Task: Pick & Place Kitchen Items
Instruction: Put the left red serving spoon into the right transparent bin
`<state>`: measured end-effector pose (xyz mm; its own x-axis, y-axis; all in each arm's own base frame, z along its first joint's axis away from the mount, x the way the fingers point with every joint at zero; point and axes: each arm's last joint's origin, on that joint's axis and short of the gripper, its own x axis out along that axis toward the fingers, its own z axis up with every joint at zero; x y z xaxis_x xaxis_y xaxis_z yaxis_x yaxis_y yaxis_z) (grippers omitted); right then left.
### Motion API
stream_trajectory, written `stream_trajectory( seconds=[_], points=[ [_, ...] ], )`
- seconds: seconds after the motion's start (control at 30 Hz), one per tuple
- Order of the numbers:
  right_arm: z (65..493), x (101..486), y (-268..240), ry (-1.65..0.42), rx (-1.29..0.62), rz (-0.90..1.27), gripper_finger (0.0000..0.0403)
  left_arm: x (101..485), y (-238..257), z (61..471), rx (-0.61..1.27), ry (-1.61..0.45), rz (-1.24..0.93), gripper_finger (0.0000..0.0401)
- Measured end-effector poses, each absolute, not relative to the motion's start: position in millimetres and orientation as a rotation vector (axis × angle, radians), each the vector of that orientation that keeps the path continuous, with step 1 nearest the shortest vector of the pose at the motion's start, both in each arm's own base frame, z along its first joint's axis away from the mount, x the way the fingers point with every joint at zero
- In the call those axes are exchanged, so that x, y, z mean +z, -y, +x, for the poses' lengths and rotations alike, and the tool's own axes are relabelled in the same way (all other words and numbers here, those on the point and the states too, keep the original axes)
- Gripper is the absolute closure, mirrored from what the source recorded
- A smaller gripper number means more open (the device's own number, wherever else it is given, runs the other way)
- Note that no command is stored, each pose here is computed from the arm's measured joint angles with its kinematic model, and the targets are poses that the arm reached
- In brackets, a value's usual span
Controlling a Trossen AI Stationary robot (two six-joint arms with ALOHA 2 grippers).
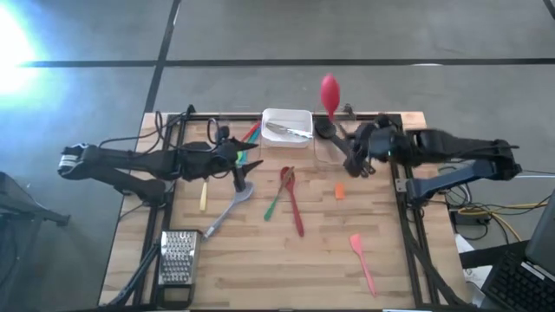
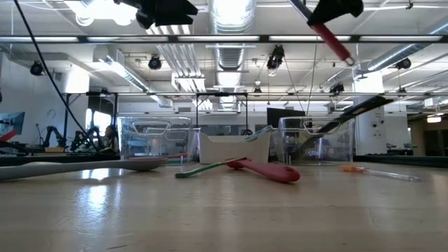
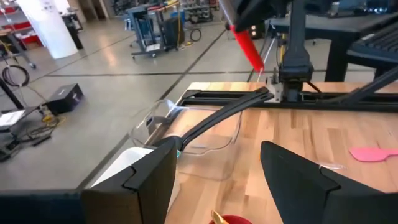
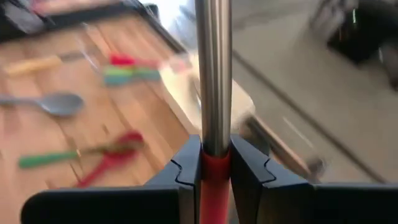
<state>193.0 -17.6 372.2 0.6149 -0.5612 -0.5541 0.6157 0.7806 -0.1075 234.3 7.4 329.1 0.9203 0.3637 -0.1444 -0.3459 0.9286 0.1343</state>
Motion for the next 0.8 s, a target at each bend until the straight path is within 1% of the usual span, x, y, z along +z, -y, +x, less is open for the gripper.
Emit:
stream_trajectory(
  seconds=[0.1, 0.23, 0.43, 0.6, 0.8],
  points=[
    [188, 383, 36, -0.745, -0.714, 0.178, 0.036, 324, -7, 234, 0.367, -0.136, 0.1, 0.0164],
    [188, 388, 60, -0.94, -0.777, 0.273, 0.036, 320, -7, 233, 0.368, -0.117, 0.095, 0.0164],
    [198, 379, 91, -1.255, -0.862, 0.36, 0.036, 319, -7, 233, 0.367, -0.12, 0.096, 0.0163],
    [216, 363, 110, -1.352, -0.807, 0.415, 0.036, 319, -7, 233, 0.367, -0.122, 0.096, 0.0163],
    [233, 340, 128, -1.45, -0.832, 0.438, 0.036, 317, -7, 233, 0.367, -0.141, 0.099, 0.0163]
  ],
)
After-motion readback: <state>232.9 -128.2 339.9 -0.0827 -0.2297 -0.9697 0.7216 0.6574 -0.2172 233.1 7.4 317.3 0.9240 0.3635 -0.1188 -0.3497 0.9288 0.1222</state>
